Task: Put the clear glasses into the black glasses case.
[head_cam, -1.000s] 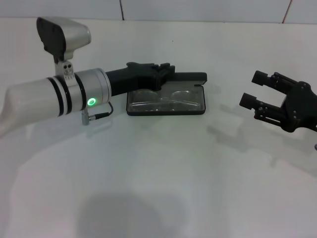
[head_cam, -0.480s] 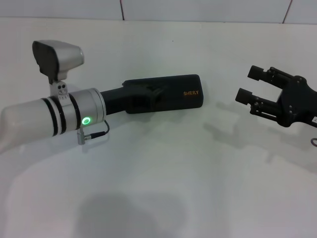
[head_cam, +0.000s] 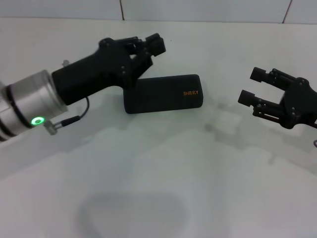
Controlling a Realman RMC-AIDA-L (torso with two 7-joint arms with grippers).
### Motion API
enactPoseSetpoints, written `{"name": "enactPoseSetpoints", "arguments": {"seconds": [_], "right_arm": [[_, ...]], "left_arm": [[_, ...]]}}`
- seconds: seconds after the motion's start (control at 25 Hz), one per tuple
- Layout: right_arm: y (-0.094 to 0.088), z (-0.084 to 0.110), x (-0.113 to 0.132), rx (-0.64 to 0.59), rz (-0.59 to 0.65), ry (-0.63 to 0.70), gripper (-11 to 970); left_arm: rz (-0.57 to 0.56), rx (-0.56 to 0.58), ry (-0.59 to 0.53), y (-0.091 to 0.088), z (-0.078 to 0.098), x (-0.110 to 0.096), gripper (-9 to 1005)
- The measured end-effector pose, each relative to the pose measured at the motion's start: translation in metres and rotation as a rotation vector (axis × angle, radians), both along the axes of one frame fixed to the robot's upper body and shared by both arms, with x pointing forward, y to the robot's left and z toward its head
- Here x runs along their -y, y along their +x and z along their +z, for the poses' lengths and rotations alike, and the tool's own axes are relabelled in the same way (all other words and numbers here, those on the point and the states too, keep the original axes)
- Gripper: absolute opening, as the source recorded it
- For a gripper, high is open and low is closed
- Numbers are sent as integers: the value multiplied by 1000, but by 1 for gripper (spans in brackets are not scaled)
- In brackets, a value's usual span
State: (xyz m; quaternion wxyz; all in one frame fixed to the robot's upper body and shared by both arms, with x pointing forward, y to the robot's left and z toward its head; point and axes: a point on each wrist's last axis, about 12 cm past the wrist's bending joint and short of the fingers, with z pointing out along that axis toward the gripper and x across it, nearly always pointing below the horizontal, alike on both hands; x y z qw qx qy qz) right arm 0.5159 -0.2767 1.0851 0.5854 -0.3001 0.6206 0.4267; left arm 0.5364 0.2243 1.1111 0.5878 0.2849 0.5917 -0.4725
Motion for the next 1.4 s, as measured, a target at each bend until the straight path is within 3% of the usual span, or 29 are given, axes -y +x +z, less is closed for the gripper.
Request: {"name": "enactPoseSetpoints", "arguments": {"seconds": [0.16, 0.48, 0.76, 0.92, 1.12, 1.32, 1.4], "right_arm": [[0, 1, 2, 2, -2, -3, 755], [3, 2, 2, 7, 3, -22, 754], [3, 8, -4, 64, 110, -145, 752], [4, 14, -6, 94, 149, -167, 750], [8, 26, -4, 134, 150, -174, 745], [6, 26, -5, 131, 157, -158, 720], [6, 25, -8, 128, 182, -172, 721]], "left_arm": [[0, 41, 33, -12, -1, -11, 91], [16, 19, 143, -45, -19, -31, 226], [2, 0, 167, -68, -27, -39, 533], [-37, -33, 193, -70, -29, -38, 673], [-88, -93, 239, -65, -22, -36, 707], [-129, -35, 285, -64, -19, -29, 740], [-143, -10, 294, -66, -20, -27, 841]]}}
